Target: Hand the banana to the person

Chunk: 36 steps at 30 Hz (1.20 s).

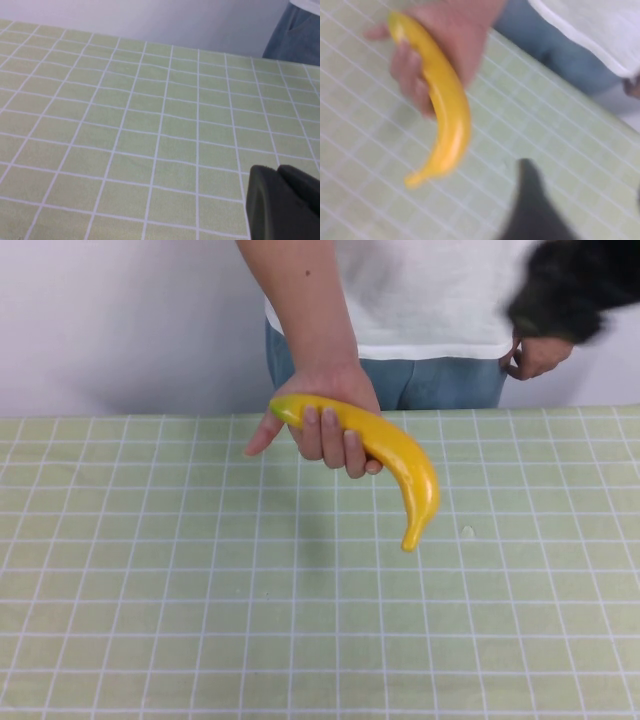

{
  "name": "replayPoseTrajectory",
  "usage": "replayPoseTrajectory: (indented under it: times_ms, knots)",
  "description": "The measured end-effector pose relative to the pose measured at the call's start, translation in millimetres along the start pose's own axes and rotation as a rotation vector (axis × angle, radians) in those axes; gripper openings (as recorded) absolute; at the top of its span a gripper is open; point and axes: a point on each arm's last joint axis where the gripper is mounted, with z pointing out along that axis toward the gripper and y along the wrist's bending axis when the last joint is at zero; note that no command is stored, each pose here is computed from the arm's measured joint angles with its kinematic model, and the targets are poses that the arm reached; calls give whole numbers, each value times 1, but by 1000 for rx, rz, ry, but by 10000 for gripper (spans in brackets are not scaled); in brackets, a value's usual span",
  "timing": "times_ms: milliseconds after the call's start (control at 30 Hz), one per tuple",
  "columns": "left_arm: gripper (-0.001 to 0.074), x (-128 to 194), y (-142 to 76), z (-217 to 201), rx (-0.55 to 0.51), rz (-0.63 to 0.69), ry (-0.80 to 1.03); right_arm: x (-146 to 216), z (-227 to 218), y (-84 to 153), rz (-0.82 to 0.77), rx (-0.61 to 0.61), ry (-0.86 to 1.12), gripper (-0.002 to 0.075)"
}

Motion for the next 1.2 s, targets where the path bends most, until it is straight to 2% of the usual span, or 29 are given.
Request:
replayPoseTrajectory:
  times_ms: [100, 133, 333, 467, 933, 1033, 1200]
  knots:
    - [-4, 0, 0, 0, 0, 0, 0, 33, 0, 4, 8, 0, 63, 32]
    - [-4, 0, 0, 0, 0, 0, 0, 45, 2, 6, 14, -2, 92, -8]
    - [-4, 0, 0, 0, 0, 0, 0, 113, 25, 21, 34, -39, 257, -6]
    - [-4, 0, 0, 0, 0, 0, 0, 138, 26, 27, 67, -61, 303, -6]
    - [-4, 0, 0, 0, 0, 0, 0, 142, 26, 23, 59, -22, 310, -7]
    - [-4, 0, 0, 0, 0, 0, 0, 139, 20, 9, 87, 57, 201, -7]
    - [-4, 0, 0, 0, 0, 0, 0, 132, 2, -14, 220, 174, -273, -7]
